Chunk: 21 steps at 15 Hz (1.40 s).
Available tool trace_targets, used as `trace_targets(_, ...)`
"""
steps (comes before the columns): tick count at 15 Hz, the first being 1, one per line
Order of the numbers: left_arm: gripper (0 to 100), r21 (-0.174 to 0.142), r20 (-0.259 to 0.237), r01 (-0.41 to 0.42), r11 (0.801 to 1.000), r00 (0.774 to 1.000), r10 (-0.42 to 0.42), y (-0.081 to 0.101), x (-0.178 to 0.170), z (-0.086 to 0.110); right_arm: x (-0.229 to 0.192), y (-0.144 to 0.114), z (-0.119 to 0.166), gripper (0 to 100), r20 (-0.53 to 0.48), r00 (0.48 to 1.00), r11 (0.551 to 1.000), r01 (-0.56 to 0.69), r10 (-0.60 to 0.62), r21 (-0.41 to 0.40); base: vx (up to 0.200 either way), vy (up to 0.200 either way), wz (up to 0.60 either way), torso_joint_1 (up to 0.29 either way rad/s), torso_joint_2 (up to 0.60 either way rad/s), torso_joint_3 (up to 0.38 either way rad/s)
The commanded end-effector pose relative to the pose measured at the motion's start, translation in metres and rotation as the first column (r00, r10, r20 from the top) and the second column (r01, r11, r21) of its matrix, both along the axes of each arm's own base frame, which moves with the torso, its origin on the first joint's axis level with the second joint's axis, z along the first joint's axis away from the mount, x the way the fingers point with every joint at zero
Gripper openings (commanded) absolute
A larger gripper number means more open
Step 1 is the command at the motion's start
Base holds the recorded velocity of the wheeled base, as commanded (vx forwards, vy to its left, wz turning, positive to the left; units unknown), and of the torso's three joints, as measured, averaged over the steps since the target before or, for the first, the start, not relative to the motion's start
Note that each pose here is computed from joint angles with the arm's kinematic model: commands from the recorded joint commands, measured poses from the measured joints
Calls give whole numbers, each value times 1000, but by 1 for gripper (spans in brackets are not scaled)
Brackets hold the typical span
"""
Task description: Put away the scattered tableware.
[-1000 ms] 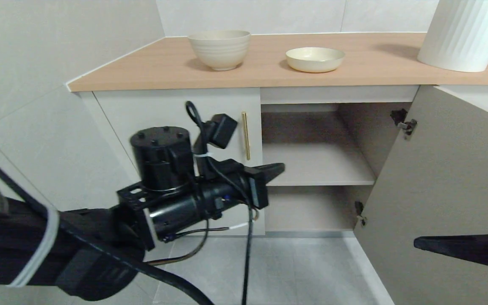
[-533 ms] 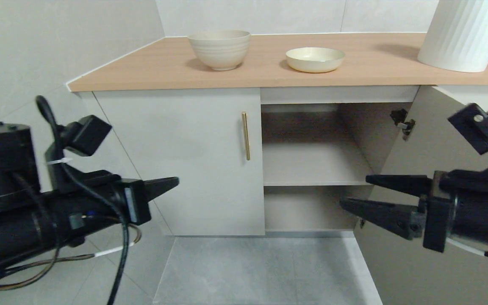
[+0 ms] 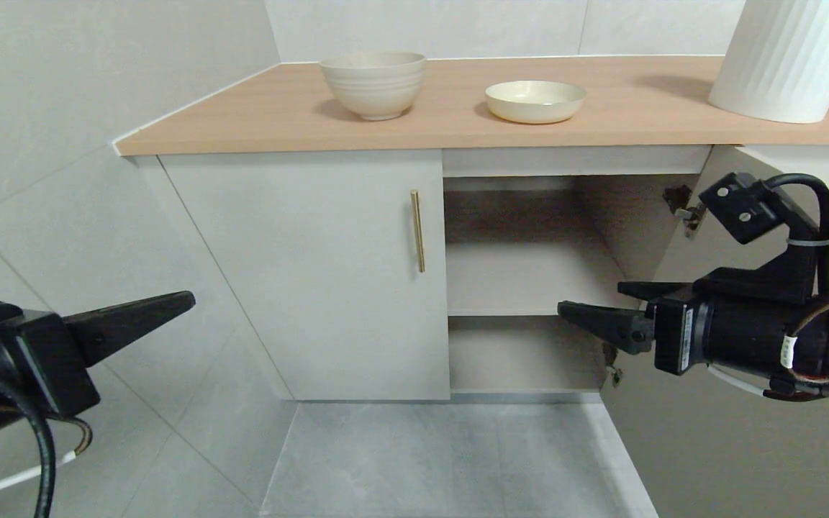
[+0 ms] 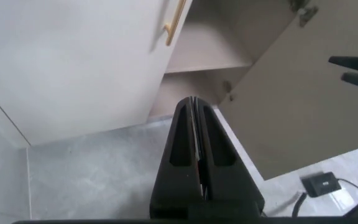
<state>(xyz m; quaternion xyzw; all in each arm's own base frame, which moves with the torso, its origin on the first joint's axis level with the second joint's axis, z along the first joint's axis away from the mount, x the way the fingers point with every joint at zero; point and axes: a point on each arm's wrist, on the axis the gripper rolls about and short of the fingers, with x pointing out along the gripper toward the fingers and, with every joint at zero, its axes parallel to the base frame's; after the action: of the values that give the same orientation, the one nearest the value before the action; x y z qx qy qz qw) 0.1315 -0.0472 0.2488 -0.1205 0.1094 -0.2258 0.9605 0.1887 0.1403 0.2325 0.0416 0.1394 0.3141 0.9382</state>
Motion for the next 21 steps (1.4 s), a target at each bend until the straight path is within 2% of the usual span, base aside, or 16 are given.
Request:
trace_targets(1,0,-5,14,-1,1000,1000,1,1,-3,2,-4,-4,3,100,12,1000,1000,10,-10,6,0,0,0,0,0,0)
trace_targets(2,100,-6,15,2,1000,1000,-2,1,-3,2,-8,-6,4,100,20,1000,1000,13,-14,11,0,0,0,0,0,0)
trace_targets(6,100,-16,23,60,998,998,-60,0,-4,3,-19,-15,16,100,17,1000,1000,17,-17,10,0,0,0,0,0,0)
trace_targets(10,100,-49,90,181,982,980,-176,4,-24,13,-39,-29,43,100,3,998,998,56,-56,8,0,0,0,0,0,0)
trace_targets(13,100,-49,90,179,983,980,-175,4,-22,14,-39,-29,52,100,-45,996,994,78,-75,70,0,0,0,0,0,0)
trace_targets(16,100,-49,93,165,985,983,-159,5,-20,16,-39,-29,53,100,-44,996,994,75,-72,75,0,0,0,0,0,0)
trace_targets(21,100,-47,77,155,987,986,-151,6,-17,14,-40,-29,50,100,-52,996,995,70,-66,67,200,0,0,2,0,3)
